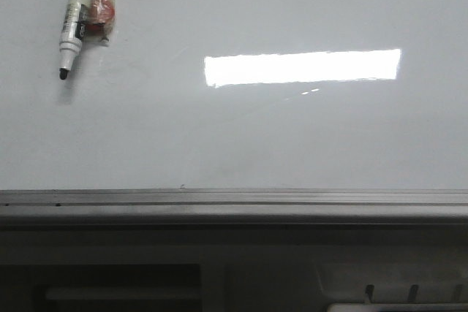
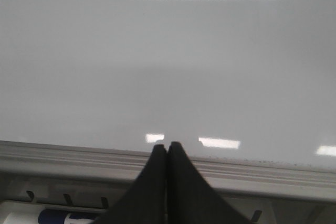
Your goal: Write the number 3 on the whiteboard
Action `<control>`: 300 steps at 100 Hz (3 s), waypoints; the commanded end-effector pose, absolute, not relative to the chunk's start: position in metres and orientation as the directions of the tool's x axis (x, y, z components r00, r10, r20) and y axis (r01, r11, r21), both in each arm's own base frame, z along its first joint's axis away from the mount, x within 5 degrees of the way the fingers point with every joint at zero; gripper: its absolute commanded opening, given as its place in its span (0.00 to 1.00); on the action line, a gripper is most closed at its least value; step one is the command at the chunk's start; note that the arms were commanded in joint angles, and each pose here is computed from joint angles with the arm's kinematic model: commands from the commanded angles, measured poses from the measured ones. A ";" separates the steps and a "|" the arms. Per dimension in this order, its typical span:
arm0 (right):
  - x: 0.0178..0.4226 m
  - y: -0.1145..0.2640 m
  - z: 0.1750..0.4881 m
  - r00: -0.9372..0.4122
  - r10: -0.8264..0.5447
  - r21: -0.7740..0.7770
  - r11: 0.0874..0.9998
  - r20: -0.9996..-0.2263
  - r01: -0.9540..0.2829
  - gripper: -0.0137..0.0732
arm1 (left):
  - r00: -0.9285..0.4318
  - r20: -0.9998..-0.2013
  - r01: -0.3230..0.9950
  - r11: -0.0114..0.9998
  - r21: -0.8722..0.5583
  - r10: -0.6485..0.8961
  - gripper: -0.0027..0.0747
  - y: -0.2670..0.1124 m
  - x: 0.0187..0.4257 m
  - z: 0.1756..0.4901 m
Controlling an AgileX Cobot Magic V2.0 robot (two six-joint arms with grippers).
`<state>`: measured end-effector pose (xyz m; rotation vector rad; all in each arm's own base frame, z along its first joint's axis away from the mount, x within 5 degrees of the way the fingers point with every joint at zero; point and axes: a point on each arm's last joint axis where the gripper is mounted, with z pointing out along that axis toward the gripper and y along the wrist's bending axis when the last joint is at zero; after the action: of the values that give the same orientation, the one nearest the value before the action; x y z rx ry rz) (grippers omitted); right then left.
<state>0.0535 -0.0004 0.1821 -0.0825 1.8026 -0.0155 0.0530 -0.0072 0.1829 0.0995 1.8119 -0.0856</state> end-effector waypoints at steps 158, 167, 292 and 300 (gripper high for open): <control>0.107 0.030 0.347 -0.119 0.192 0.216 0.944 -0.974 -0.251 0.09 | -0.543 -0.837 0.375 0.874 -0.308 -0.062 0.54 -0.060 0.138 0.325; 0.111 0.036 0.347 -0.117 0.188 0.214 0.932 -0.975 -0.292 0.18 | -0.604 -0.797 0.423 0.848 -0.319 0.002 0.52 -0.075 0.150 0.320; 0.096 0.133 0.405 -0.050 -0.307 -0.137 0.558 -0.950 -0.819 0.60 | 0.006 -0.777 0.932 0.277 0.232 0.630 0.01 -0.132 0.134 0.358; 0.093 0.155 0.410 -0.041 -0.396 -0.163 0.467 -0.917 -0.869 0.60 | 0.134 -0.743 0.933 0.168 0.317 0.656 0.01 -0.128 0.121 0.362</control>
<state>0.0951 0.1340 0.3930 -0.9762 1.7116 0.5591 0.1360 -0.1309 0.3435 1.4376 1.7989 -0.4623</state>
